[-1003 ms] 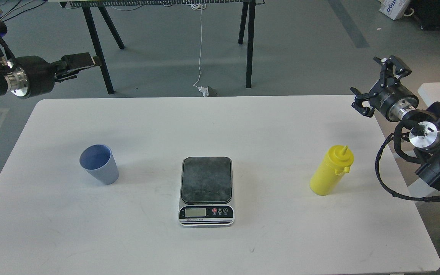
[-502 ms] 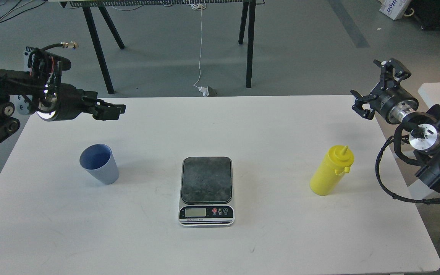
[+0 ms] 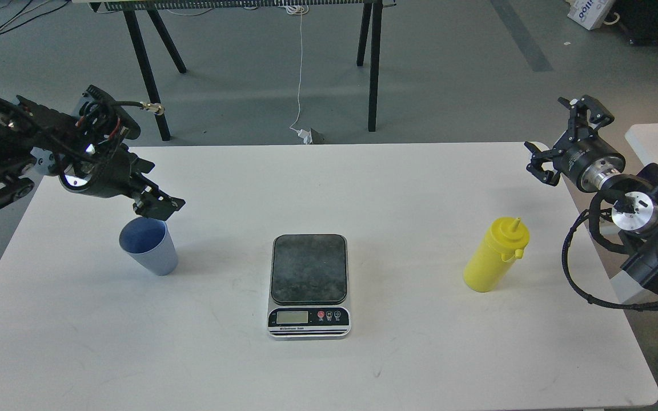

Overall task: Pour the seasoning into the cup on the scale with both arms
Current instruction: 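Lower the left gripper onto the blue cup and close around it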

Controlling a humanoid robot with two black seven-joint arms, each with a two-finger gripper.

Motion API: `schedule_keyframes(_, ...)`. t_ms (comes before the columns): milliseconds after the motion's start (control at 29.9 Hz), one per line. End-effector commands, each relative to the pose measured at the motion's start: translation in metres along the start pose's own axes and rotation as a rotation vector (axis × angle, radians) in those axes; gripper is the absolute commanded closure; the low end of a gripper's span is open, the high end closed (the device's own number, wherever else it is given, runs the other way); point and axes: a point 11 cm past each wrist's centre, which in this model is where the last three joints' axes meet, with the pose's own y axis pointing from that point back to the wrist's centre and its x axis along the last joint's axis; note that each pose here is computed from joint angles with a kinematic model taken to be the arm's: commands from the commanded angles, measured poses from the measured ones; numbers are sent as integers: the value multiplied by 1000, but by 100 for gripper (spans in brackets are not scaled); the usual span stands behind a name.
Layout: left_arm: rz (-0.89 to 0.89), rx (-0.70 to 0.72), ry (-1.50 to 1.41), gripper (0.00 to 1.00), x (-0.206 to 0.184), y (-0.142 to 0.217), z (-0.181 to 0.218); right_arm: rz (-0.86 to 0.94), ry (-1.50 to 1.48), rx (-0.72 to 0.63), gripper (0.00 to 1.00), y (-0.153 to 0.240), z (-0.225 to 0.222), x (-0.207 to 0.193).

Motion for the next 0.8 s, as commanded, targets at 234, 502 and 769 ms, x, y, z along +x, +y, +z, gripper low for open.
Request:
schedule_keyframes(234, -68, 34, -34, 1, -15, -6, -6, 6, -2, -5, 0, 2, 3, 3)
schedule_keyframes(502, -101, 48, -20, 1, -24, -12, -12, 9, -3, -4, 0, 3, 5, 5)
schedule_keyframes(769, -135, 41, -27, 1, -31, -20, -9, 13, -3, -4, 0, 4, 5, 6)
